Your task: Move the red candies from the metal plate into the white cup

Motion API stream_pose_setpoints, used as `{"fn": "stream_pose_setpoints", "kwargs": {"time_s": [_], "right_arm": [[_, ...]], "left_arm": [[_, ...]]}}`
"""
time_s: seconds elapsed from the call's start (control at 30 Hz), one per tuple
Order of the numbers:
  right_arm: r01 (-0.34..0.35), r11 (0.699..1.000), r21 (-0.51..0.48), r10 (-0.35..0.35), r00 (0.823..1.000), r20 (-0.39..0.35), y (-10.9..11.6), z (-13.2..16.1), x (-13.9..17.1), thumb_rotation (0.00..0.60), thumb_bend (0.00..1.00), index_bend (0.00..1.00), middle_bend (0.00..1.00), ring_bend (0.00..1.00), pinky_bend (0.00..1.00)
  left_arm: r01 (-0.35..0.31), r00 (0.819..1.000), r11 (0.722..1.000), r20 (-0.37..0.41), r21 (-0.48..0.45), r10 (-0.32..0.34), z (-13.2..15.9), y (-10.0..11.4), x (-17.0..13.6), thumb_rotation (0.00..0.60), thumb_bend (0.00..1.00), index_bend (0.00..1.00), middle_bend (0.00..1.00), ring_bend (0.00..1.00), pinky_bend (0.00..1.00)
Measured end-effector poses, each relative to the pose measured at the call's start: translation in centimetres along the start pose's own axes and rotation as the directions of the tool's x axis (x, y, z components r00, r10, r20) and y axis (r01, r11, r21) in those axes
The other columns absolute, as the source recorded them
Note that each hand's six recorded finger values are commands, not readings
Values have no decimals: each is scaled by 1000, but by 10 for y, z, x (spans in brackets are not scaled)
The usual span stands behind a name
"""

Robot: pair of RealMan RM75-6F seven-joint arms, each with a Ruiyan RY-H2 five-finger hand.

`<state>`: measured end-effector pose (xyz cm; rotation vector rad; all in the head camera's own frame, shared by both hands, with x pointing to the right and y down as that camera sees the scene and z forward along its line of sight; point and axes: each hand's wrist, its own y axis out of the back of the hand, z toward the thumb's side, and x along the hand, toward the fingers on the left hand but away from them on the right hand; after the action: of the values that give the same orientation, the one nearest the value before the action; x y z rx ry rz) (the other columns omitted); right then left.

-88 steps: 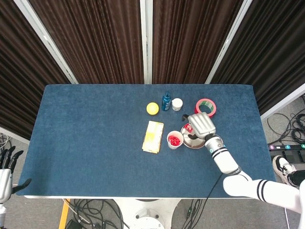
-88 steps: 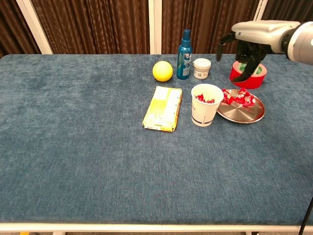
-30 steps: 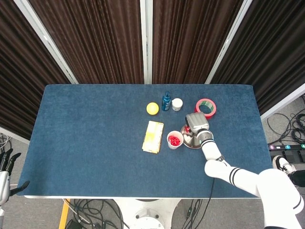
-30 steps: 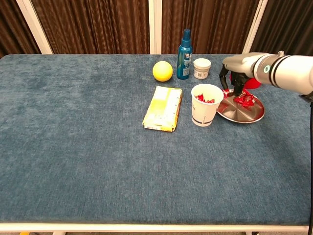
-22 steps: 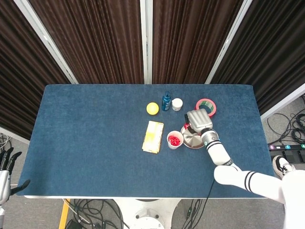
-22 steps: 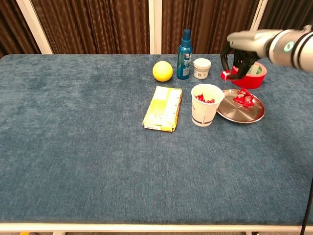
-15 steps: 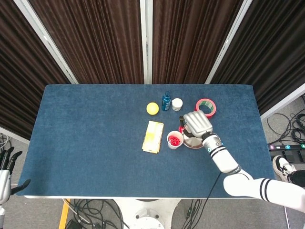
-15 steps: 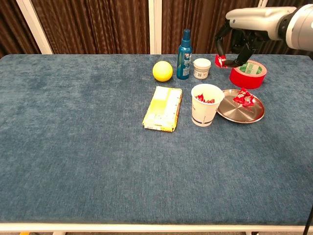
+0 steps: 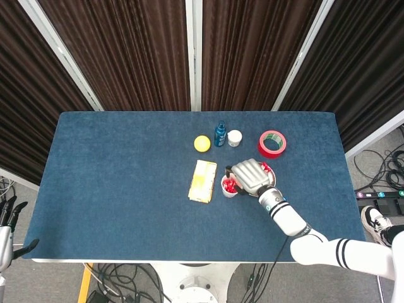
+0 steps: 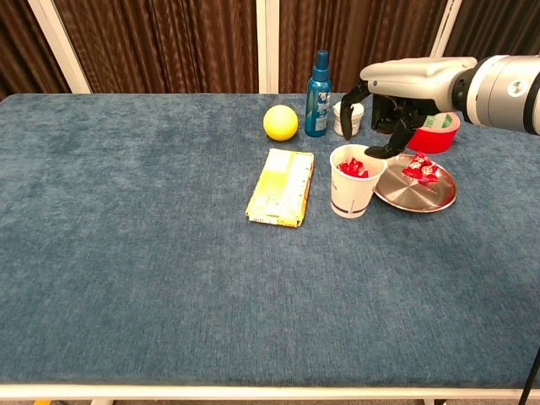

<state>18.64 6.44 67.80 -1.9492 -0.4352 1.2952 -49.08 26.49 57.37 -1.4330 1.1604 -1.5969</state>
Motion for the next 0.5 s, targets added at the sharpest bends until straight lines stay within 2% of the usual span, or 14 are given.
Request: {"fn": "stream_pose_setpoints", "kwargs": {"time_s": [0.17, 0.27, 0.37, 0.5], "right_arm": [[32, 999, -7, -32, 999, 34, 9, -11, 4, 600, 214, 374, 935, 902, 1000], [51, 999, 2, -51, 995, 86, 14, -29, 7, 600, 184, 374, 935, 901, 1000], [35, 999, 29, -39, 987, 155, 9, -52, 8, 600, 158, 378, 935, 901, 1000], [-20, 998, 58, 4, 964, 267, -8, -87, 9, 600, 172, 391, 935, 901, 1000]], "left_arm": [[-1, 1000, 1000, 1, -2, 1, 0, 0, 0, 600, 0, 224, 169, 91, 163], [-3, 1000, 1000, 3, -4, 3, 0, -1, 1, 600, 0, 224, 169, 91, 163], [-1, 1000, 1000, 7, -6, 1, 0, -2, 2, 600, 0, 224, 169, 90, 163], [-1, 1000, 1000, 14, -9, 1, 2, -3, 2, 600, 0, 224, 169, 91, 163]]}}
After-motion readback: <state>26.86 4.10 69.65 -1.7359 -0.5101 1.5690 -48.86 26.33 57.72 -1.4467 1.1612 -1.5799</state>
